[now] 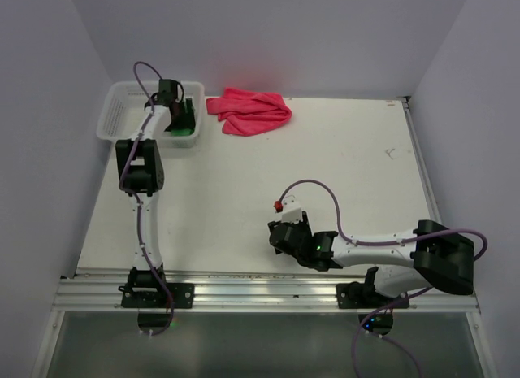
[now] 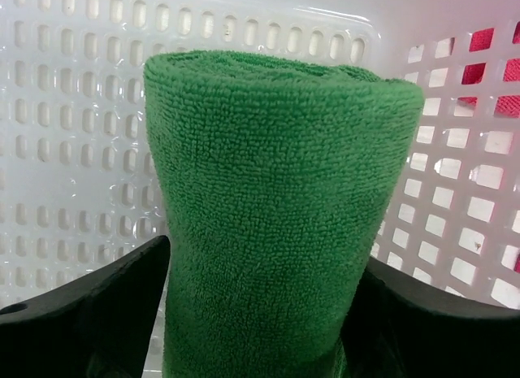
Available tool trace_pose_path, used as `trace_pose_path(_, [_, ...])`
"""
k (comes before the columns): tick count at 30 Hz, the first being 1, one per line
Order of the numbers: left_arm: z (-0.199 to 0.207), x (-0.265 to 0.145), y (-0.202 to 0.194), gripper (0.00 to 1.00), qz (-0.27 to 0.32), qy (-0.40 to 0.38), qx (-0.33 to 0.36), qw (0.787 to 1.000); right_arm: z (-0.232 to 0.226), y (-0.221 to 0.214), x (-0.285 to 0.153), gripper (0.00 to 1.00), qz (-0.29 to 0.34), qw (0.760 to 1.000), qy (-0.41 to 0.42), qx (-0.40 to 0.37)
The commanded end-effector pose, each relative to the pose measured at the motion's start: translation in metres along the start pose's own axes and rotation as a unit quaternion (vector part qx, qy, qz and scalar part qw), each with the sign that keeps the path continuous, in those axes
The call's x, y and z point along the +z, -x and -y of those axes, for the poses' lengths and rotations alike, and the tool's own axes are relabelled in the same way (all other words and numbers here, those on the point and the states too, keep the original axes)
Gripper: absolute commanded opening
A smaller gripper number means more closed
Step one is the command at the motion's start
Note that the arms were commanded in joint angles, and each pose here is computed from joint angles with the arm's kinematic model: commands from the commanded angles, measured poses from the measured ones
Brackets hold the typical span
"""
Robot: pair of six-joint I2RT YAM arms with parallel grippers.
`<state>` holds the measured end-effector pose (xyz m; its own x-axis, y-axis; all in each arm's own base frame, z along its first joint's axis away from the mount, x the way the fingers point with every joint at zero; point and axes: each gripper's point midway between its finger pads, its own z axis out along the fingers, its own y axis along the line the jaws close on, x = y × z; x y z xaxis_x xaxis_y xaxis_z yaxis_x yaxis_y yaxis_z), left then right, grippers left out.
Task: Roll the towels
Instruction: Place the rolled towel into the container
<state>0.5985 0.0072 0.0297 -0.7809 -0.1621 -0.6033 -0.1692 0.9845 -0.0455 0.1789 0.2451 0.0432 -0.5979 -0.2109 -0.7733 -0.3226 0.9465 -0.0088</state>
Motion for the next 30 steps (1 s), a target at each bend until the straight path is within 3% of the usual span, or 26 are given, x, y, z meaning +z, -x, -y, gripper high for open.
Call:
trace_pose_path(1, [-0.006, -0.009, 0.006, 0.82, 0.004, -0.017, -0.041, 0.999, -0.011, 0.014, 0.0, 0.65, 0.014, 0.999, 0.013, 0.025])
trace_pose_path(3, [-0.008, -0.017, 0.015, 0.85, 0.016, -0.022, -0.048, 0.998, -0.011, 0.012, 0.001, 0.65, 0.012, 1.0, 0.014, 0.024])
trace_pose_path(7, [-0.002, -0.034, 0.032, 1.0, 0.036, -0.055, -0.061, 0.996, -0.013, 0.015, 0.0, 0.64, 0.012, 1.0, 0.015, 0.024])
trace_pose_path(19, [0.002, -0.104, 0.094, 1.0, 0.127, -0.097, -0.067, 0.985, -0.021, 0.01, 0.002, 0.63, -0.003, 0.999, 0.028, 0.022])
trace_pose_path(26, [0.007, -0.113, 0.092, 1.0, 0.118, -0.111, -0.054, 0.985, -0.02, 0.018, -0.001, 0.63, 0.004, 1.0, 0.024, 0.009])
trace_pose_path(30, [0.009, -0.14, 0.094, 1.0, 0.133, -0.123, -0.053, 0.982, -0.021, 0.053, -0.005, 0.63, 0.04, 0.999, 0.021, 0.003])
